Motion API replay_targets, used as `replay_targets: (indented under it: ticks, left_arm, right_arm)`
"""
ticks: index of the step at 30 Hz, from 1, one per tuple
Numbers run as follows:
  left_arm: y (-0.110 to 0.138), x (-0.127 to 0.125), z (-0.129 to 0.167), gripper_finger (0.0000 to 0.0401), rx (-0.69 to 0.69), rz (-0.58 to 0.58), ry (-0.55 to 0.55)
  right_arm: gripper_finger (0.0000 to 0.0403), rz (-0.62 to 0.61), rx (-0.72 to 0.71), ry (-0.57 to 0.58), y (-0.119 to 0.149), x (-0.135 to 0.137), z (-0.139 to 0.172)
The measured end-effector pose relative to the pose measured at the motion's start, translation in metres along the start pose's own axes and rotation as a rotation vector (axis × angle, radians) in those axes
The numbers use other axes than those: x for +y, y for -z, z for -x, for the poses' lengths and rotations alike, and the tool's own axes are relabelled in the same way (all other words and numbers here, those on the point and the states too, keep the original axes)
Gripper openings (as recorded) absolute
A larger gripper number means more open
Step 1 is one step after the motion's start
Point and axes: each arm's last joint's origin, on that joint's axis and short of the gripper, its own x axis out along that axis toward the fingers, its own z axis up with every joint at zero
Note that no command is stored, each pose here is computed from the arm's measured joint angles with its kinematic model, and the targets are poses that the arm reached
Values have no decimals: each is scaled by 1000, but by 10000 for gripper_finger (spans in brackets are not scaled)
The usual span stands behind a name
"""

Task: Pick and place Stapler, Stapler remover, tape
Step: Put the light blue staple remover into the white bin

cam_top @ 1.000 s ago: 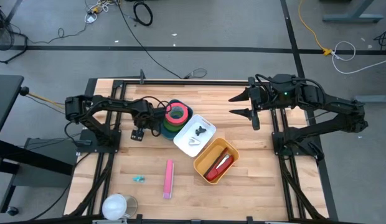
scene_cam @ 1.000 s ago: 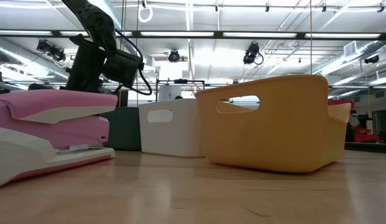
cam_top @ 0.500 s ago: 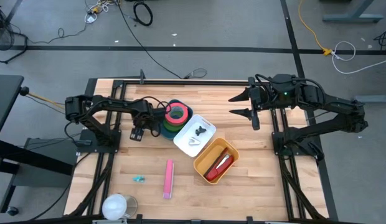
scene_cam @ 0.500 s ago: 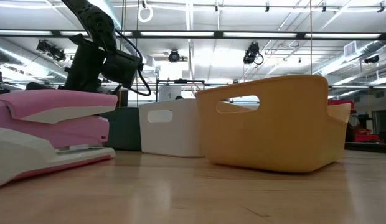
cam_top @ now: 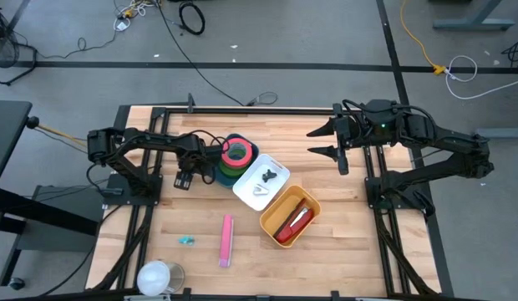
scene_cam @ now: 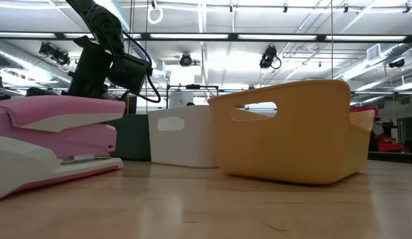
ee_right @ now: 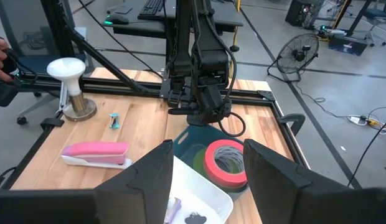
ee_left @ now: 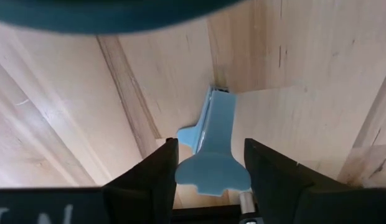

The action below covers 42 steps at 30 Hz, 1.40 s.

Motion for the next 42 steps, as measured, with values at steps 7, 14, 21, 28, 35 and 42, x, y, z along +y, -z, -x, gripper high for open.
replay_targets:
  ticks: [7, 14, 21, 28, 35, 42]
  left_arm:
    - [0, 0, 0, 180, 0, 0, 0]
    - [1, 0, 4, 181, 30, -7, 10]
    - [2, 2, 15, 181, 48, -9, 19]
    - [4, 3, 21, 181, 70, -11, 24]
    - [16, -3, 23, 181, 196, -37, 84]
    - [21, -5, 24, 181, 259, -25, 85]
  right_arm:
    - [194, 0, 0, 0, 0, 0, 0]
    - [194, 0, 0, 0, 0, 0, 0]
    - [194, 0, -4, 0, 0, 0, 0]
    - [194, 0, -6, 1, -1, 0, 0]
    - [194, 0, -5, 1, -1, 0, 0]
    - [194, 0, -5, 1, 0, 0, 0]
